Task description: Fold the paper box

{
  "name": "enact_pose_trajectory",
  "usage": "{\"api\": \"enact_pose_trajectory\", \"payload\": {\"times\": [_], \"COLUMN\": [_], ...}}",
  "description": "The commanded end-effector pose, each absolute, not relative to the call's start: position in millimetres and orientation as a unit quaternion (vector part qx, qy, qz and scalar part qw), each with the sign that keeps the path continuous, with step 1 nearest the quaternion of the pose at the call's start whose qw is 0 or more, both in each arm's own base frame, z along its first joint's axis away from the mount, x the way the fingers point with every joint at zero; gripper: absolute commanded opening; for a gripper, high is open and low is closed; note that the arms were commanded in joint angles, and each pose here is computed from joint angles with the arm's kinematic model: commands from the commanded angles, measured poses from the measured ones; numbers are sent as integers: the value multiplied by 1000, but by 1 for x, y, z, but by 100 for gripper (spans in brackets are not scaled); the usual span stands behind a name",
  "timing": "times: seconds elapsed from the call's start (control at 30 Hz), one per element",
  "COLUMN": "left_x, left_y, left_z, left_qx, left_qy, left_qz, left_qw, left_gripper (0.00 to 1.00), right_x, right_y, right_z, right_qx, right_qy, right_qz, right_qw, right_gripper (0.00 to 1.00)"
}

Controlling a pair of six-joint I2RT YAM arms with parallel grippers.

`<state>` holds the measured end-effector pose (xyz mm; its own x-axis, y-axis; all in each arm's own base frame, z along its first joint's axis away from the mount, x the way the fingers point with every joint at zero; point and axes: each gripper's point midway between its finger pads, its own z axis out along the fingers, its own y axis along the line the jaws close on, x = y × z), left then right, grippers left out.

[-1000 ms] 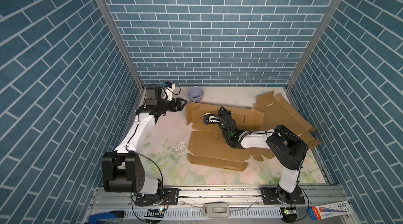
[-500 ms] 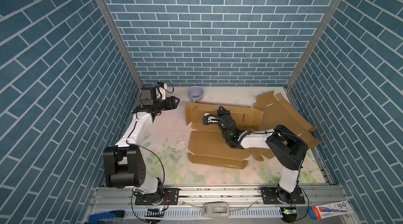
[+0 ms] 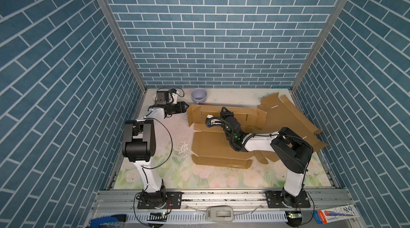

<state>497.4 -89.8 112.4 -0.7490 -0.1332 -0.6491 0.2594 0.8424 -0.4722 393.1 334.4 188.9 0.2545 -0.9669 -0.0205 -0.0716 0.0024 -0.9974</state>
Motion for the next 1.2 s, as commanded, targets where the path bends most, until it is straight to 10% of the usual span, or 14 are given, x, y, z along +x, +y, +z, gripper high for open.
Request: {"api": "enact_pose_trajectory", "payload": {"times": [0.0,1.17], "left_x": [499,412], "left_y": [-113,-175], "left_z": [122,114], "left_qx": [79,145], "left_qy": [873,875], "left_qz": [-316,-336], "left_qw": [362,316], "left_gripper": [68,62], "right_x": [397,399], "right_y": [338,332], "right_z": [216,194], "right_qx": [-549,-550], "right_qy": [440,455], "right_qz": [-419,-429], "right_qw": [575,554], "right_gripper": [0,0]}}
